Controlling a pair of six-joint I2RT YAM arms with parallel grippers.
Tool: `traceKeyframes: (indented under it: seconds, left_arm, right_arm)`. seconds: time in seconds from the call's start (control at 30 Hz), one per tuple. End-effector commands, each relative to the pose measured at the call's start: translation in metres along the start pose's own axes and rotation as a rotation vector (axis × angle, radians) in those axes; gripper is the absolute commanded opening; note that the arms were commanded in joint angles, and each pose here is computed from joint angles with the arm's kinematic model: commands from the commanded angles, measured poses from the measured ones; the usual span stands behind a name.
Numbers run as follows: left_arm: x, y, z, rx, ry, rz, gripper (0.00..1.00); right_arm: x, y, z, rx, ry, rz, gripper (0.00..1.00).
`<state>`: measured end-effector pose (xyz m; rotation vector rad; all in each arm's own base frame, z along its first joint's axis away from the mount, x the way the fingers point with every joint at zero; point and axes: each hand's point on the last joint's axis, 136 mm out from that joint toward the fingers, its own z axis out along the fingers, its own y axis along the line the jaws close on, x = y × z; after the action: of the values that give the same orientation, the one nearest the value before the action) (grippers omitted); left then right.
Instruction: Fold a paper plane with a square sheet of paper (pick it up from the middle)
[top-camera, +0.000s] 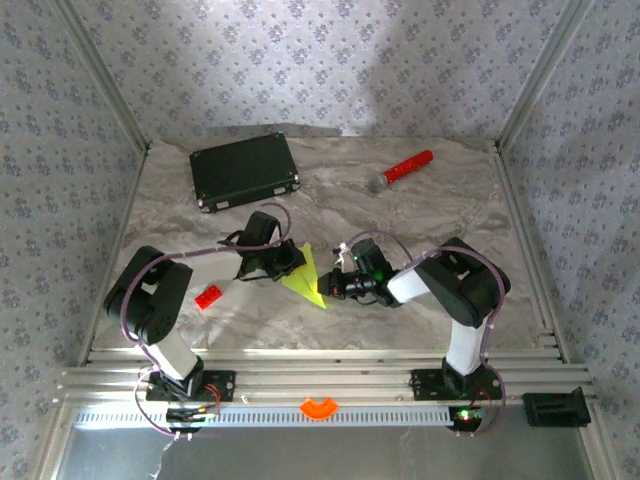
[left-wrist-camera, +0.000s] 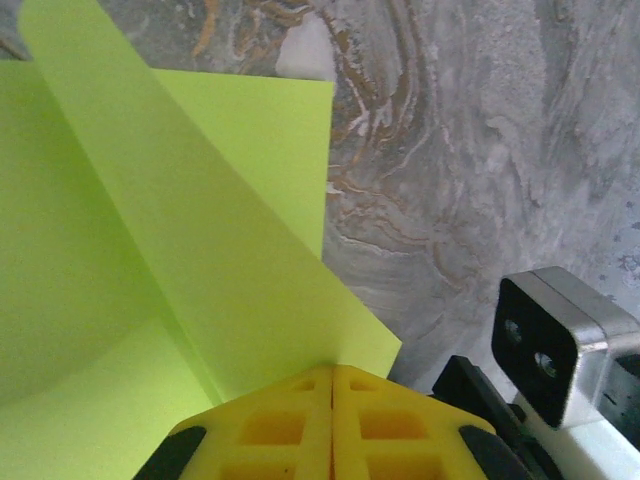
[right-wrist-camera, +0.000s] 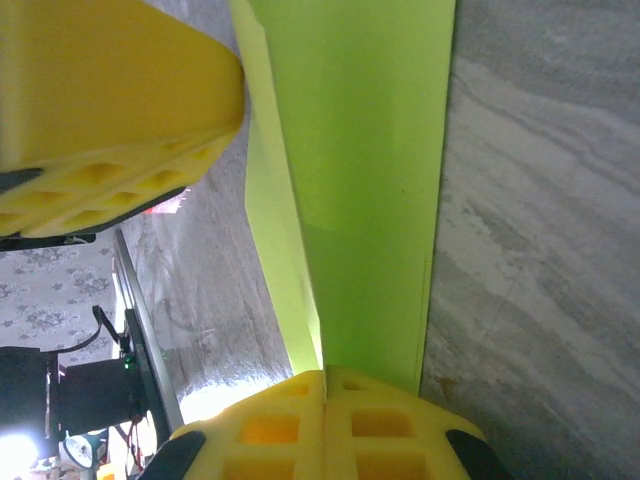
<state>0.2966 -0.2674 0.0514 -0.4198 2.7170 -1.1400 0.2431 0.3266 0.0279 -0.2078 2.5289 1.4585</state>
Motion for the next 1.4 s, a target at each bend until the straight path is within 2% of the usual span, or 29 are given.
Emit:
traceKeyframes:
  seconds: [0.0,0.43,0.83,1.37]
  left_arm:
    - [-0.008,-0.014,0.003,0.042,-0.008,0.022,0.08]
    - [-0.008,-0.001,0.017,0.009,0.010,0.015,0.07]
    - [-0.003,-0.016,-0.001,0.015,-0.022,0.064,0.09]
    - [-0.003,0.003,0.017,-0.044,0.000,0.046,0.07]
  right_arm:
    - [0.021,-0.023,0.001,0.071,0.093,0.106,0.00]
    - [0.022,-0.028,0.001,0.086,0.109,0.168,0.00]
    - [0.023,-0.037,-0.001,0.110,0.125,0.228,0.00]
    - [0.023,-0.040,0.000,0.107,0.123,0.262,0.00]
